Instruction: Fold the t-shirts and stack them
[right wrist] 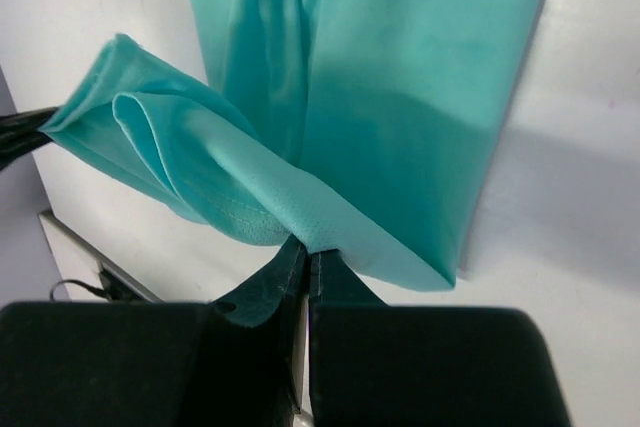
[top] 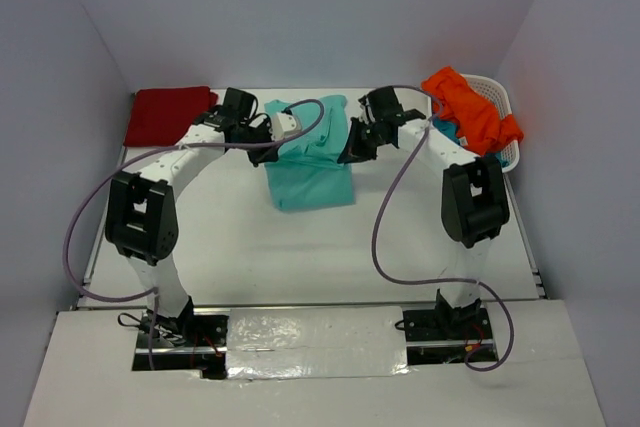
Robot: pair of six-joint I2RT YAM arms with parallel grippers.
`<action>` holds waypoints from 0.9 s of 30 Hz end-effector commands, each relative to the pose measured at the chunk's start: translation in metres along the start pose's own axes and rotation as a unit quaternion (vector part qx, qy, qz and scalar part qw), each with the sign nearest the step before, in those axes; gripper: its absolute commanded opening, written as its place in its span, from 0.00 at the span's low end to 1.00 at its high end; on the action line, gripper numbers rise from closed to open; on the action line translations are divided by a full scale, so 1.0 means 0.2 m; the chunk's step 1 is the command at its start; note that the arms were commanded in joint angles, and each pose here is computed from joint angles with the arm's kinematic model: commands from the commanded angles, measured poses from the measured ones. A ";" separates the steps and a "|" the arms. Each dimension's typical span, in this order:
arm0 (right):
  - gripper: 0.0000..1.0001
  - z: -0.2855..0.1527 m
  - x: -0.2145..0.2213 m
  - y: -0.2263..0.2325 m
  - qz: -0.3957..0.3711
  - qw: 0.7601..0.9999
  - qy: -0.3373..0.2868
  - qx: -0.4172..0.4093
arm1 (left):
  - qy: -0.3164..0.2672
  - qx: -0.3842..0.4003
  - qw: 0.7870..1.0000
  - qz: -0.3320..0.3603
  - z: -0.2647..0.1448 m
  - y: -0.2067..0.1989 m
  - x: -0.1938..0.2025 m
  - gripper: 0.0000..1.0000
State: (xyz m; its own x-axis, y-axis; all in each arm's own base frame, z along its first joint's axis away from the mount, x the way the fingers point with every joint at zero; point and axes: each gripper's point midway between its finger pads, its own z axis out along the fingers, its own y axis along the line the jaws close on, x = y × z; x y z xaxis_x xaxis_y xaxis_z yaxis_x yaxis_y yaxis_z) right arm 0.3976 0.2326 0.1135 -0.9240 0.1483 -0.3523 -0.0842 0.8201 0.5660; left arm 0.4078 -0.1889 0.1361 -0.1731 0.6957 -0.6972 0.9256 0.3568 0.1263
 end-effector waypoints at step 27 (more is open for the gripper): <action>0.55 0.28 -0.85 -0.28 0.031 0.993 -0.108 -0.033 | -0.012 -0.190 0.973 -0.129 0.40 0.76 0.13 0.44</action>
State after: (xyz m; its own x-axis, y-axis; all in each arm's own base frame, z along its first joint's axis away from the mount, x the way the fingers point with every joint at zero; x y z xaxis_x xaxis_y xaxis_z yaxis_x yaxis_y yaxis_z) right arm 0.5413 0.2008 0.0528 -0.8990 0.2939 -0.3247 0.0392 0.7924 0.6088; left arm 0.5377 -0.1825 0.0701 -0.3208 0.6151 -0.7202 0.7646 0.6169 0.1863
